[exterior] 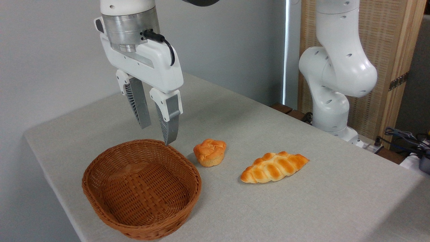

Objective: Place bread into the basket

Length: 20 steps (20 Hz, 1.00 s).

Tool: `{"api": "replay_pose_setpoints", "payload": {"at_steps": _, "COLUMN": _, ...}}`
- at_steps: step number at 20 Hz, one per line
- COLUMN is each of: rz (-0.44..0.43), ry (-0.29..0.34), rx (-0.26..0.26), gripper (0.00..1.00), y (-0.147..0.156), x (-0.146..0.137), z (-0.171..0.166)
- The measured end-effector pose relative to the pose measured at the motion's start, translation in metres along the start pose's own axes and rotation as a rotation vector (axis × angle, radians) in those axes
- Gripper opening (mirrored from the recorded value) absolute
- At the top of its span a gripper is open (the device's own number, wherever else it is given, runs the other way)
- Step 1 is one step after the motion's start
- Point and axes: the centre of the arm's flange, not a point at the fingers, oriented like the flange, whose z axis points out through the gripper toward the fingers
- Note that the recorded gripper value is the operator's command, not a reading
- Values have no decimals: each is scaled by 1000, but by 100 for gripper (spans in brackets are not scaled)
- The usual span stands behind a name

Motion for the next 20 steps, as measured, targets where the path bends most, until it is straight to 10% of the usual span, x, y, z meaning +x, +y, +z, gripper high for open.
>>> {"api": "replay_pose_setpoints", "payload": {"at_steps": 20, "rz": 163, "ry": -1, "rx": -56, "gripper": 100, "y": 92, "x": -46, "z": 92}}
